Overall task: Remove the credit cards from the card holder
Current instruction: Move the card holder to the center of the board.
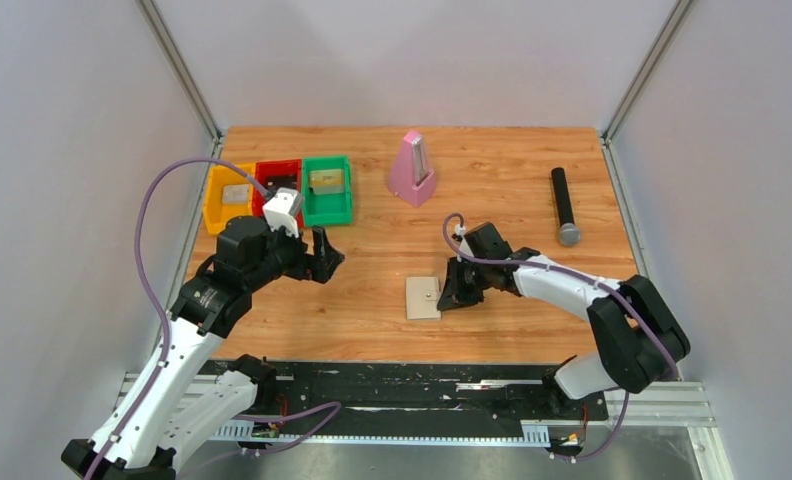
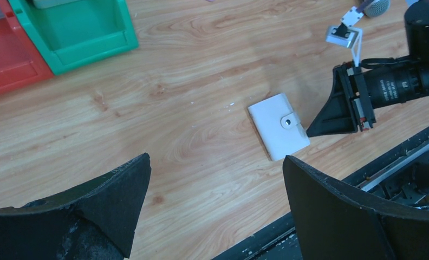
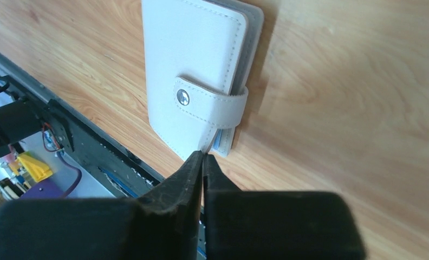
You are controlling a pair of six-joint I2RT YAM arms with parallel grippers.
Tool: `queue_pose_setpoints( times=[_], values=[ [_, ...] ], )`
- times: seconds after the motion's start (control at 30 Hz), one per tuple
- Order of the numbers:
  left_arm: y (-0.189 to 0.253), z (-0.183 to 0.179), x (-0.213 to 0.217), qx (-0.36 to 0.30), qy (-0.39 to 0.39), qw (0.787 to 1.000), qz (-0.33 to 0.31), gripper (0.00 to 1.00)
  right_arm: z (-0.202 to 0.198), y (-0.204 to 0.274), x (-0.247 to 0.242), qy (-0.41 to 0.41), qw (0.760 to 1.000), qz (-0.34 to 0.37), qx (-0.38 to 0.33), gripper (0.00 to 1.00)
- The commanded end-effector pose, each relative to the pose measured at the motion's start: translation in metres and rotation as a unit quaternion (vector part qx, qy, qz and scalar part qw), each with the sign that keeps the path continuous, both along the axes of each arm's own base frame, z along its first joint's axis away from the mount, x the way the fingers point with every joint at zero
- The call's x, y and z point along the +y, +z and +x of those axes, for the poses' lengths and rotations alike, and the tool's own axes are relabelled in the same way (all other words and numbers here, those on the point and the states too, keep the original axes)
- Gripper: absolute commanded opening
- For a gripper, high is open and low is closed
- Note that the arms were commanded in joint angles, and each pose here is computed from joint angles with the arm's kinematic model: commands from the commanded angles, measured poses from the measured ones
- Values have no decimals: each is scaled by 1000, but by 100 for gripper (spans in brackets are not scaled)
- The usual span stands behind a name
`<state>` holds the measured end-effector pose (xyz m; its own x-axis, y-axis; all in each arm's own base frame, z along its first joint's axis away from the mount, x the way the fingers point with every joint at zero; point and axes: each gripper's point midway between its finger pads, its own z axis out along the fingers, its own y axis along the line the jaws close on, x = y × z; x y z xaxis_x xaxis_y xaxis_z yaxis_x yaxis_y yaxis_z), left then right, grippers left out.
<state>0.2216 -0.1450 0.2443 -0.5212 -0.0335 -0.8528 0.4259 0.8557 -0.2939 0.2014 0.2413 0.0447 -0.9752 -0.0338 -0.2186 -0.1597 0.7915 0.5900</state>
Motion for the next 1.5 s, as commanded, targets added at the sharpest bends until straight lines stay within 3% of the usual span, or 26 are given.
queue_pose_setpoints(
  times=[0.0, 0.27, 0.5, 0.9, 1.47],
  values=[
    [-8, 2, 2, 15, 16, 1000, -3, 100, 0, 8, -17, -31, 999, -39, -21, 14],
    [-13, 7, 8, 21, 33, 999, 16, 100, 18, 44, -22, -119, 989, -77, -49, 17],
    [-12, 6, 13, 20, 40, 999, 26, 100, 30, 57, 1, -173, 975, -111, -79, 27],
    [7, -5, 18, -23, 45, 999, -4, 100, 36, 27, 29, -142, 950, -259, -100, 32],
    [7, -6, 17, -25, 43, 999, -7, 99, 35, -3, 27, -124, 937, -313, -93, 38]
  ],
)
